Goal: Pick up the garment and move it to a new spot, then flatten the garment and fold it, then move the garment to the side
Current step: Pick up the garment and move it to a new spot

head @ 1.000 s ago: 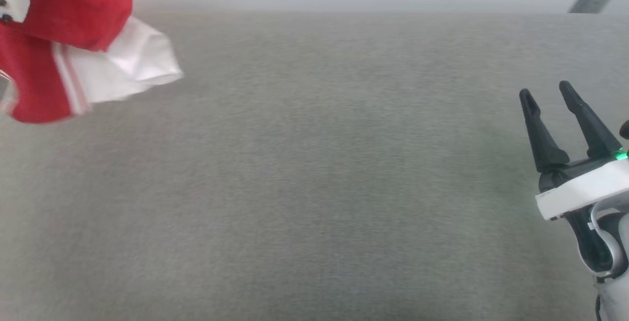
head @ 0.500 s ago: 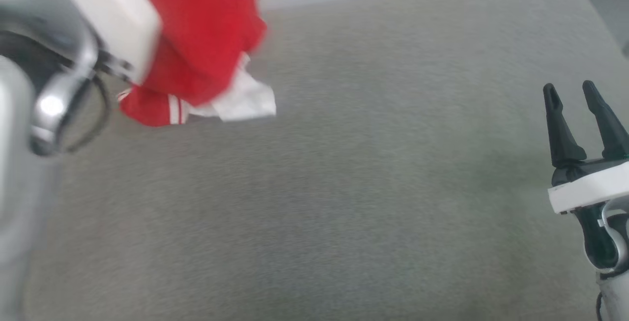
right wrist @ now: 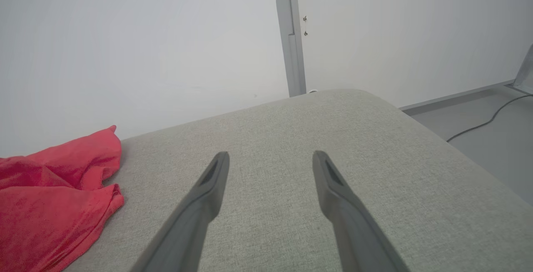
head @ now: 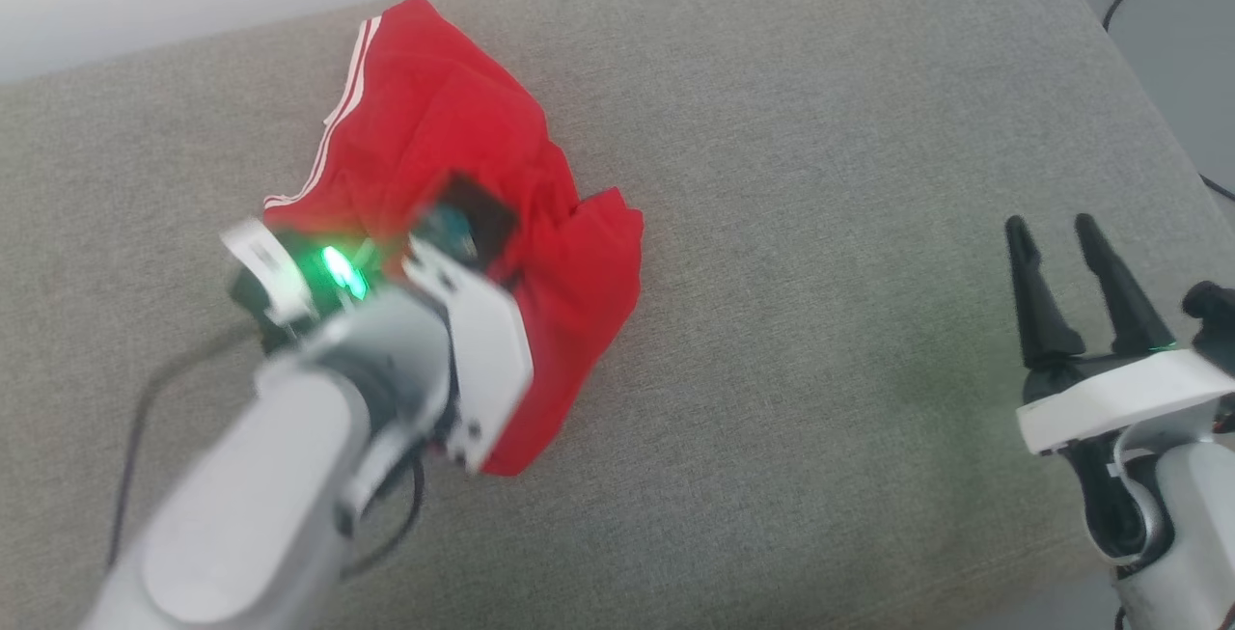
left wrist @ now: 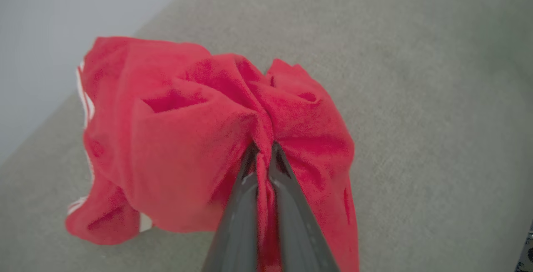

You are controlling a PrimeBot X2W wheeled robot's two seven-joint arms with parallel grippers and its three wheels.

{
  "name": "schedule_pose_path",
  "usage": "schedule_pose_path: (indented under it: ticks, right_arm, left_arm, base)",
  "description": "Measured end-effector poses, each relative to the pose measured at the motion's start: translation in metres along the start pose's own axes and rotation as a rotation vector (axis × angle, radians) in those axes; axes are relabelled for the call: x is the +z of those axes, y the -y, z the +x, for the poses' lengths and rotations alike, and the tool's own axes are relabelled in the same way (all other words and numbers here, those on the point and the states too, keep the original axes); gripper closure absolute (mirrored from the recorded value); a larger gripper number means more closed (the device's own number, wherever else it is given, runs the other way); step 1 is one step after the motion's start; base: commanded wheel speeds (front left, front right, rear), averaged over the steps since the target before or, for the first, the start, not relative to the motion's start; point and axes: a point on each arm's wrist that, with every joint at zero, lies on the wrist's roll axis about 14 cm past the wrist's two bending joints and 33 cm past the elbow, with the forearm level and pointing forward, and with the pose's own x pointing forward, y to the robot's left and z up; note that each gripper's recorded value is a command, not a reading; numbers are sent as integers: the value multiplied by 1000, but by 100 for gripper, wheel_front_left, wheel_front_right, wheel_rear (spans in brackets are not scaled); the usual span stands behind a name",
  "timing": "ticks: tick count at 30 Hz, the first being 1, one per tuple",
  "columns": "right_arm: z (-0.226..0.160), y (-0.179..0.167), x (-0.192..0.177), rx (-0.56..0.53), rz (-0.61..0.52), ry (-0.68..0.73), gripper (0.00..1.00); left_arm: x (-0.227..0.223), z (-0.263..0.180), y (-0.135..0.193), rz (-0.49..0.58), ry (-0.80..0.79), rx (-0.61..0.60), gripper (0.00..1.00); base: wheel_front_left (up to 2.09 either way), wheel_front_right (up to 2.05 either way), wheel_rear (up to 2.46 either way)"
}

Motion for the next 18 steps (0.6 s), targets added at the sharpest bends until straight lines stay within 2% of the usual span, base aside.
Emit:
schedule_pose_path:
  ticks: [8,16,17,18]
  right_arm:
    - [5,-13,-7,38,16,-17,0]
    - [10,-25,-6,79,15,-15,0]
    - [10,-27,-6,84,15,-15,0]
    - [11,-28,-6,89,16,-14,0]
  left_arm:
    - [-84,11,38,-109,-206,-95,100]
    - [-96,10,48,-129,-235,-122,100]
    - [-95,10,48,-134,-229,-119,65]
    - [-94,10,47,-144,-220,-118,9]
  base:
    - [0,0,0]
    - [0,0,0]
    - [0,0,0]
    - [0,0,0]
